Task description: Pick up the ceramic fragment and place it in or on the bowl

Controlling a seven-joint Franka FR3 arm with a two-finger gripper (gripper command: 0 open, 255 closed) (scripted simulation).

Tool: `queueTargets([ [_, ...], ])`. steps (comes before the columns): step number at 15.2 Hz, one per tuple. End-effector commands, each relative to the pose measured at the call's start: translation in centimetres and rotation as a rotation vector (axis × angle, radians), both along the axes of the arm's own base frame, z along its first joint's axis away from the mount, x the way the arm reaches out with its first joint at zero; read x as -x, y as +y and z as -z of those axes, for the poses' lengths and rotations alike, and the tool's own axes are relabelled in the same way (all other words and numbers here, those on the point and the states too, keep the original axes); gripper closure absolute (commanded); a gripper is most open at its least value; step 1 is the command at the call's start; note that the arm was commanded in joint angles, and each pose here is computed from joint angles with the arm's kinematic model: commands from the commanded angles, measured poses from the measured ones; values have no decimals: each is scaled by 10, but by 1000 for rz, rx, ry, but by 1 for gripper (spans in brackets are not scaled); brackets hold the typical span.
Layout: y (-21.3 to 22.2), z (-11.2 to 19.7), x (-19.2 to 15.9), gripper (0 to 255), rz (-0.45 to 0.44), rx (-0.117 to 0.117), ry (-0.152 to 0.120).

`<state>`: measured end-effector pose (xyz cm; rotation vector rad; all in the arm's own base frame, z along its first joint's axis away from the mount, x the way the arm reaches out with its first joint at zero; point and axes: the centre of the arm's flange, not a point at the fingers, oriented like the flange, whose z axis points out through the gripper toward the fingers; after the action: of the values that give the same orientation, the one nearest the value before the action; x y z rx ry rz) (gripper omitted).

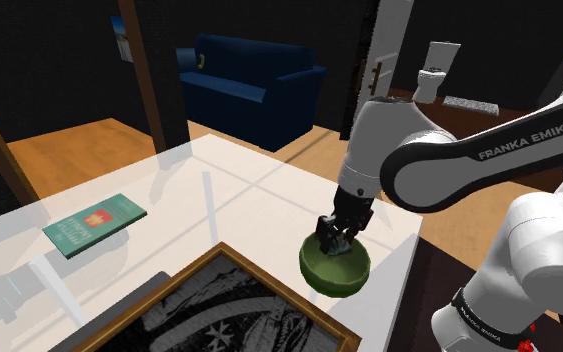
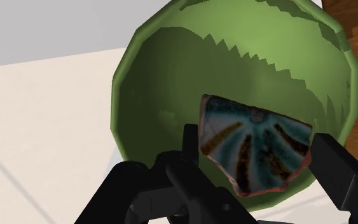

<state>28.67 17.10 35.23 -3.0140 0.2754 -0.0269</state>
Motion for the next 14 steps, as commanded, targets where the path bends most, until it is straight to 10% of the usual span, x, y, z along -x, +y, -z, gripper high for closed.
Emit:
queueTargets([
  [1, 0, 11, 0, 255, 0, 0, -1],
  [9, 0, 15, 0, 255, 0, 0, -1],
  [10, 0, 15, 0, 0, 0, 0, -1],
  [14, 0, 15, 0, 0, 0, 0, -1],
])
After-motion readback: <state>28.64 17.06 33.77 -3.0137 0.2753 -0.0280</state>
